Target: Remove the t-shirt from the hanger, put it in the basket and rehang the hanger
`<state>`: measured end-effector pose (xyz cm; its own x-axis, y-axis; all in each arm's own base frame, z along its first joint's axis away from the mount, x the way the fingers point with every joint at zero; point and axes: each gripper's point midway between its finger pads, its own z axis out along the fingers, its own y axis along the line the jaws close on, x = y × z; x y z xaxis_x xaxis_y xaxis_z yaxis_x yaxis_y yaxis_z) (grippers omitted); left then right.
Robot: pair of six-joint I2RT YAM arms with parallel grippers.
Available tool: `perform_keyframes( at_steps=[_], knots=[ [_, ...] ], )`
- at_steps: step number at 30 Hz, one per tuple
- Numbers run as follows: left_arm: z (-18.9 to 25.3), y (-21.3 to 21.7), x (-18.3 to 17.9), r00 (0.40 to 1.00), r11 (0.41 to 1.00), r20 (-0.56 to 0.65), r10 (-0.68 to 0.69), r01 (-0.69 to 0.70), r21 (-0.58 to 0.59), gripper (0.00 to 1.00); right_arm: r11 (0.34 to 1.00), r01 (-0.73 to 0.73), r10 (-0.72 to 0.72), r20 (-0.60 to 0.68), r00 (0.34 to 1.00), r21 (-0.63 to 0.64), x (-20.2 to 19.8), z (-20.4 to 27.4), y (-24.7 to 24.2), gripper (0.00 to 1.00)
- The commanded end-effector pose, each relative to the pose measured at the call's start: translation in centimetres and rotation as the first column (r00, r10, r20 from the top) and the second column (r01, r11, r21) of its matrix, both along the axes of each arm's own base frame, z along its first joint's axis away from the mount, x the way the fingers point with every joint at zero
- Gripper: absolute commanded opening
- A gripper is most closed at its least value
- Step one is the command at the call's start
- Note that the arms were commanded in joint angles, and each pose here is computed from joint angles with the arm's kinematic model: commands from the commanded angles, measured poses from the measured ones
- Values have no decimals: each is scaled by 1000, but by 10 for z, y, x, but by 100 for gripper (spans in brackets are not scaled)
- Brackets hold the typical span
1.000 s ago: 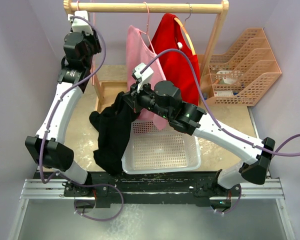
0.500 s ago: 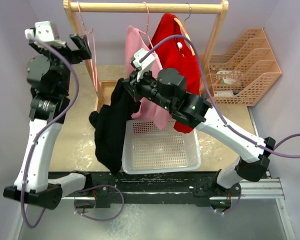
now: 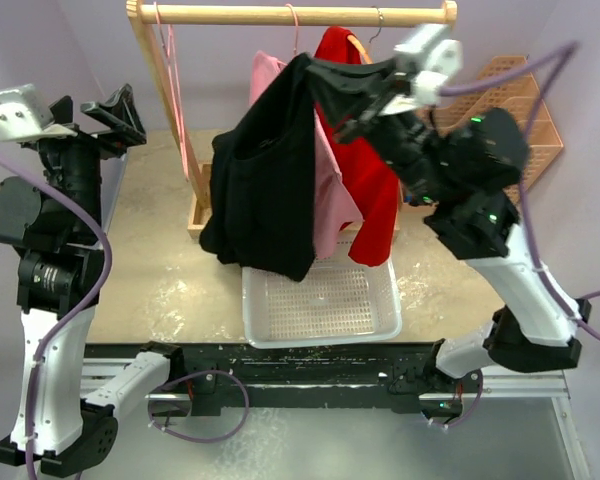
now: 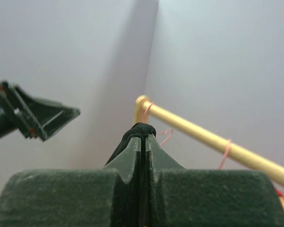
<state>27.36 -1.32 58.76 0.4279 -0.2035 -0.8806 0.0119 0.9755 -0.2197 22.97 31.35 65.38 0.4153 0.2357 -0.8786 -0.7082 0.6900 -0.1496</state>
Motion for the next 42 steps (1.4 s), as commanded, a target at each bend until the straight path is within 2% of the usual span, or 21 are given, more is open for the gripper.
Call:
perform_keyframes(
  at_steps=[1,4,15,25,27,34,42],
  knots=[
    [-6,10,-5,999,999,-20,45,-45,-14,99,965,12,-76,234,969,262,-53,89,-89,0],
    [-9,9,-7,999,999,-22,35,-36,-22,99,956,41,-113,234,966,291,-59,91,-111,0],
    [-23,-10,3,996,997,-61,-65,62,-48,99,946,158,-210,162,964,283,-54,62,-142,0],
    [-37,-21,9,988,991,-90,-122,117,-59,99,965,203,-218,77,973,167,-27,9,-110,0],
    [-38,-22,9,987,990,-92,-131,126,-63,99,960,207,-223,65,973,189,-24,11,-108,0],
    [-46,-33,14,976,983,-118,-183,178,-50,99,985,19,-23,21,1000,174,-31,-2,-63,0],
    [-45,-69,30,923,939,-176,-341,343,-19,99,984,17,20,-201,979,178,-23,-89,-57,0]
  ],
)
